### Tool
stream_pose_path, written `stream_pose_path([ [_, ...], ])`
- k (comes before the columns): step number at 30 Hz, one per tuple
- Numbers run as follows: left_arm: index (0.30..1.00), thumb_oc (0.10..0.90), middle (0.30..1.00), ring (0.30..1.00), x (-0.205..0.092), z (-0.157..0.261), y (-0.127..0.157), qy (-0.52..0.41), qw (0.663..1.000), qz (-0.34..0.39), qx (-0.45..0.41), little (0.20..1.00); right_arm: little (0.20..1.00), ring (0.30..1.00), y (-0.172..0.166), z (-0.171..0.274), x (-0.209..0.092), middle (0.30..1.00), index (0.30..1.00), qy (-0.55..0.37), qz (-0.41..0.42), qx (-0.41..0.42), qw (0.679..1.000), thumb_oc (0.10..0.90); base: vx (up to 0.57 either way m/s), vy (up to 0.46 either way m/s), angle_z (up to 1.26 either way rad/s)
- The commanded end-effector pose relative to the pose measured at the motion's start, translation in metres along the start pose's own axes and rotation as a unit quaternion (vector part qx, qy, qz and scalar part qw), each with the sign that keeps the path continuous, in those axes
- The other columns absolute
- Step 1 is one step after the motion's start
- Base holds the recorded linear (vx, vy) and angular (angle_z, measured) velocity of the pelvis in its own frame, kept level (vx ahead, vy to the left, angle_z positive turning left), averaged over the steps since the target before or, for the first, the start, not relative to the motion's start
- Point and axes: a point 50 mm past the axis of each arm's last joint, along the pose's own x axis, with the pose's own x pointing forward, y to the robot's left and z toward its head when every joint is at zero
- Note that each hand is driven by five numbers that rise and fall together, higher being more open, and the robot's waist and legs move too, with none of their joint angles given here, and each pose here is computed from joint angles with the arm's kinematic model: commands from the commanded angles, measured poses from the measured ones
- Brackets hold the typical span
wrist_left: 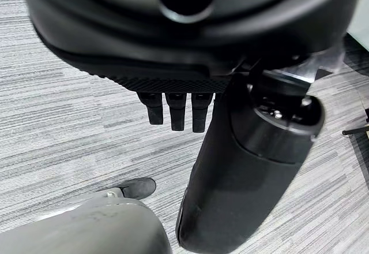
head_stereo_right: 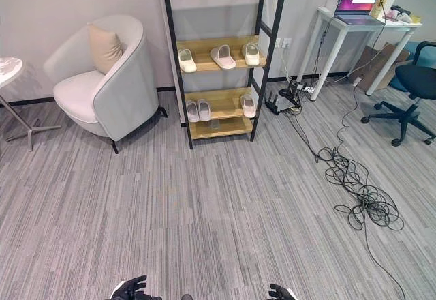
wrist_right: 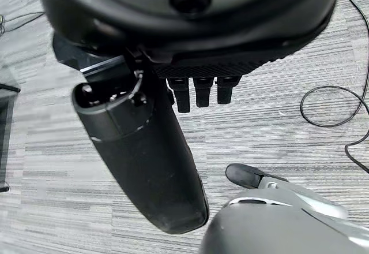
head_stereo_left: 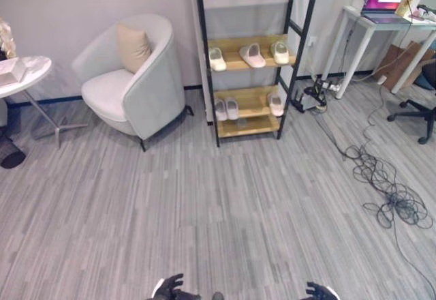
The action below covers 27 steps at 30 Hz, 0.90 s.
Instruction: Arrange the slippers neatly on the shoe rack.
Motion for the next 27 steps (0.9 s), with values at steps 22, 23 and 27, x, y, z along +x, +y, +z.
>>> stream_pose_path([
  [22,0.9,0.8,0.9,0.9,0.006,0.029,-0.01,-0.037,0.999,-0.011,-0.005,0.9,0.9,0.9,-0.006,0.037,0.006,0.9,0.9,-0.058,-0.005,-0.015,0.998,0.8,0.13,-0.009,-0.07],
  [23,0.9,0.8,0.9,0.9,0.006,0.027,-0.011,-0.034,0.999,-0.012,-0.006,0.9,0.9,0.9,-0.006,0.038,0.006,0.9,0.9,-0.058,-0.004,-0.016,0.998,0.8,0.36,0.163,-0.75],
  [27,0.9,0.8,0.9,0.9,0.006,0.027,-0.009,-0.036,0.999,-0.011,-0.013,0.9,0.9,0.9,0.001,0.044,0.007,0.9,0.9,-0.068,0.011,-0.02,0.997,0.8,0.23,0.132,-0.39],
])
